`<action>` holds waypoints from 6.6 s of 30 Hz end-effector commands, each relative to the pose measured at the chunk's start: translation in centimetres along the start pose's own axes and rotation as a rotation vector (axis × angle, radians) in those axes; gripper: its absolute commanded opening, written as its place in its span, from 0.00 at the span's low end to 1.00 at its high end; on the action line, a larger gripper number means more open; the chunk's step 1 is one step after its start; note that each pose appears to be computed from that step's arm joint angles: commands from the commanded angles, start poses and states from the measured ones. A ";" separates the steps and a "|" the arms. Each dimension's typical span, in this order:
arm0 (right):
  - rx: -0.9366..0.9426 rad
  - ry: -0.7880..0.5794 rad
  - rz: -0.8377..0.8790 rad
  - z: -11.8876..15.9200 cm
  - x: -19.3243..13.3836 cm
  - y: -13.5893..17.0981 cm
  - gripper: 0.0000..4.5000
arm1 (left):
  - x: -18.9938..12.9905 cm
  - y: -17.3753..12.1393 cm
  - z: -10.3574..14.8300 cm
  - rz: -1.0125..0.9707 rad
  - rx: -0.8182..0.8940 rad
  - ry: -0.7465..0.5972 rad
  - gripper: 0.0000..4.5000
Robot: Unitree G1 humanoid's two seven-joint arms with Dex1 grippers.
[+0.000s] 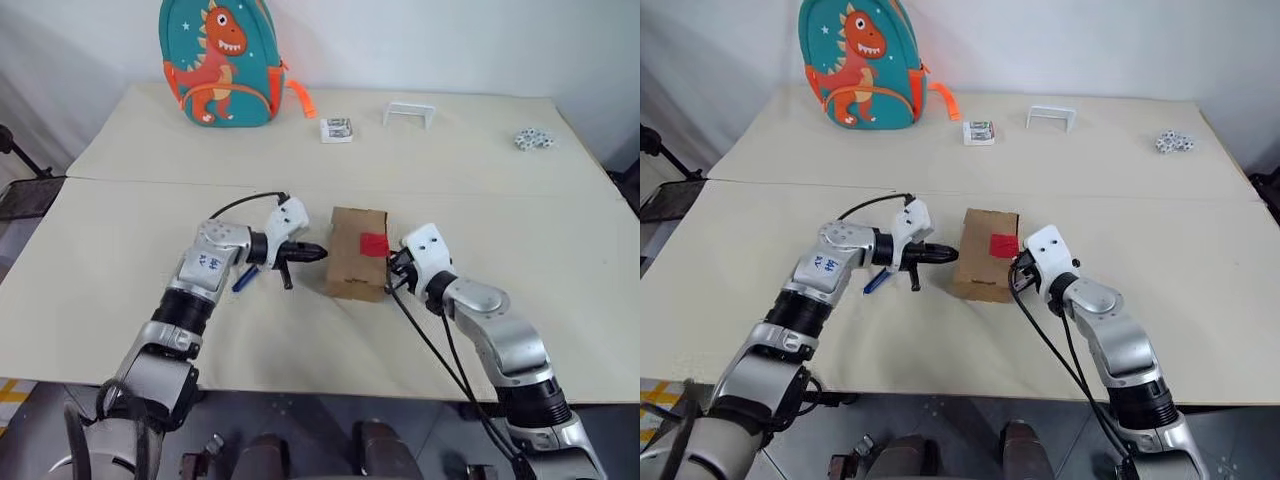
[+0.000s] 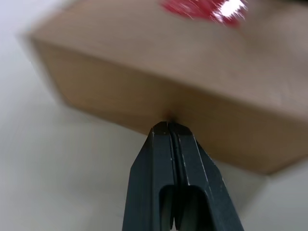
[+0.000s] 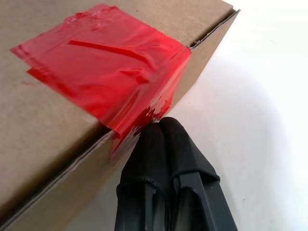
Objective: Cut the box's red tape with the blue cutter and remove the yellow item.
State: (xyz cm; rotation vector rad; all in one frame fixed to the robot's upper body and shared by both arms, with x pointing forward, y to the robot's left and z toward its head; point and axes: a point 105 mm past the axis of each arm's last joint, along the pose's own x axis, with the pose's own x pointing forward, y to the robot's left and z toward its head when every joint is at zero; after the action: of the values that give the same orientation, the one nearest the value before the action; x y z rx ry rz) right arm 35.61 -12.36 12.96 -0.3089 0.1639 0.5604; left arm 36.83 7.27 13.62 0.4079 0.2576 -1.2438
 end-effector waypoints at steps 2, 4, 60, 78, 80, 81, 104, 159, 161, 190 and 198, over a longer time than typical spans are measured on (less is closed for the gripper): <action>-0.067 -0.019 0.093 1.0 0.8 0.3 0.00 | -0.6 -1.8 1.4 -0.046 0.008 -0.050 0.01; -0.091 -0.021 0.122 1.2 1.3 0.1 0.00 | -0.9 -2.5 1.2 -0.048 -0.005 -0.052 0.01; -0.303 -0.138 0.252 2.2 3.3 -2.5 0.00 | -1.8 -1.2 -0.2 0.106 -0.048 -0.054 0.01; -0.383 -0.105 0.470 1.3 1.4 0.6 0.00 | -2.0 -7.0 -1.1 -0.146 -0.028 0.010 0.01; -0.372 -0.099 0.465 1.2 1.2 0.8 0.00 | -2.7 -6.7 -1.4 -0.116 -0.029 0.020 0.01; -0.368 -0.099 0.459 1.2 1.1 0.8 0.00 | -2.9 -6.5 -1.4 -0.103 -0.028 0.018 0.01; -0.182 -0.437 0.420 6.3 -12.4 -4.4 0.35 | -20.5 -2.9 -4.8 0.348 -0.114 -0.150 0.45; -0.218 -0.491 0.491 6.1 -15.9 1.9 1.00 | -6.8 -1.0 -8.2 0.618 -0.331 0.228 0.37; -0.217 -0.492 0.488 6.1 -15.8 1.8 1.00 | -6.8 -1.2 -8.2 0.609 -0.335 0.229 0.24; -0.228 -0.343 0.463 3.7 -16.9 -0.3 1.00 | -5.1 -8.1 -2.7 -0.268 0.284 0.120 0.10; -0.191 -0.188 0.428 1.0 -18.8 0.4 1.00 | -2.9 -8.5 -3.5 -0.240 0.390 0.266 0.10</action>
State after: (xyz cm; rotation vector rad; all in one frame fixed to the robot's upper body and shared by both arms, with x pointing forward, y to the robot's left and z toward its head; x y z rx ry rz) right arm 20.20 -21.05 17.49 -0.3526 -0.0054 1.0361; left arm 27.99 9.40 10.76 0.8659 0.2810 -1.5022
